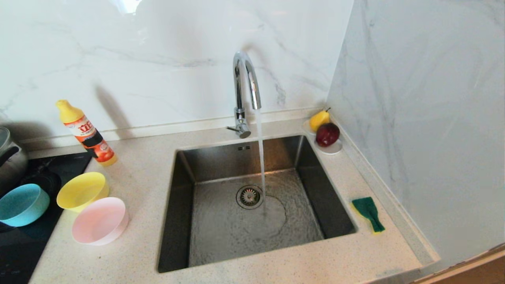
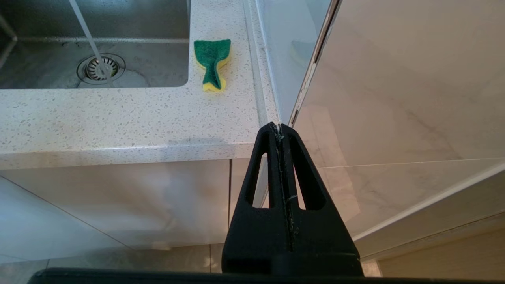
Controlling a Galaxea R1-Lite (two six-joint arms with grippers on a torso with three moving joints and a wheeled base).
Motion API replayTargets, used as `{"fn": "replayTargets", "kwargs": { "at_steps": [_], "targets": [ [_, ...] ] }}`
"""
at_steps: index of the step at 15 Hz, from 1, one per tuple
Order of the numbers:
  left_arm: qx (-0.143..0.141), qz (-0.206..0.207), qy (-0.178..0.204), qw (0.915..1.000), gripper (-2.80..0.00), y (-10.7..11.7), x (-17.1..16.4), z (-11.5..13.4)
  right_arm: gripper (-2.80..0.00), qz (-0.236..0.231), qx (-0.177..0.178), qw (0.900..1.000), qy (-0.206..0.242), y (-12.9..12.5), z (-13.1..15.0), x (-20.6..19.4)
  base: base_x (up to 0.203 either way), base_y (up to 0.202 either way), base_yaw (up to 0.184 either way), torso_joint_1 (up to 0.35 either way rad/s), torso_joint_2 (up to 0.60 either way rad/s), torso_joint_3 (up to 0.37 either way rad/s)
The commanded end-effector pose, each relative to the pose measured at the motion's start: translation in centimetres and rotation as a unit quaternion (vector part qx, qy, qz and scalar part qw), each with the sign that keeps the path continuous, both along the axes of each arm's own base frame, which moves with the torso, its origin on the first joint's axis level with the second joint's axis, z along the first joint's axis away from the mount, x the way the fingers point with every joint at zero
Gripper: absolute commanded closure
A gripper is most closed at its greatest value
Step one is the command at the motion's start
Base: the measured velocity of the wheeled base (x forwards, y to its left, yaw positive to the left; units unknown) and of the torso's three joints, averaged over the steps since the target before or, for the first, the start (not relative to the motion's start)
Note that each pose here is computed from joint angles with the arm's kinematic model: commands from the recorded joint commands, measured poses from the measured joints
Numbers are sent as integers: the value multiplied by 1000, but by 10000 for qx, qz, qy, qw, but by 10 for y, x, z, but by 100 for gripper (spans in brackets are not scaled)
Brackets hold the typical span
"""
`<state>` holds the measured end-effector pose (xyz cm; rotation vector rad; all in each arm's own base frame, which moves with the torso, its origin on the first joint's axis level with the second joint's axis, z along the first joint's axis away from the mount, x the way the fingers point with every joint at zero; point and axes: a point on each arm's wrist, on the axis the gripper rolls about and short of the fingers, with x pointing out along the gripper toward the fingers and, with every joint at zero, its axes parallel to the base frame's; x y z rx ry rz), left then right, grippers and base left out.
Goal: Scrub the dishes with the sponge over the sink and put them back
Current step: Turn off the faucet
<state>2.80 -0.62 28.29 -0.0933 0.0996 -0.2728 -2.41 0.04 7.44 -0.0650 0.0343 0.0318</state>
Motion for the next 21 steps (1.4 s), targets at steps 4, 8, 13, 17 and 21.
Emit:
{"fn": "replayTargets", "kwargs": {
  "at_steps": [4,8,13,17,21],
  "targets": [
    [-570,-895,1951,9750,0,-16,183,4,0,2,-3,10000,-8,0,0,0,0,0,0,0,0,0],
    [-1015,-1508,2494,9512,0,-53,270,-11,0,3,-3,10000,-5,0,0,0,0,0,0,0,0,0],
    [-1063,-1822,3063,9283,0,-90,309,-47,0,3,-3,10000,-8,0,0,0,0,0,0,0,0,0],
    [-1226,-1797,3151,9238,0,-102,333,-73,0,8,-3,10000,-1,0,0,0,0,0,0,0,0,0],
    [-1588,-1730,3078,9220,0,-110,350,-80,0,6,-3,10000,-7,0,0,0,0,0,0,0,0,0]
  ]
}}
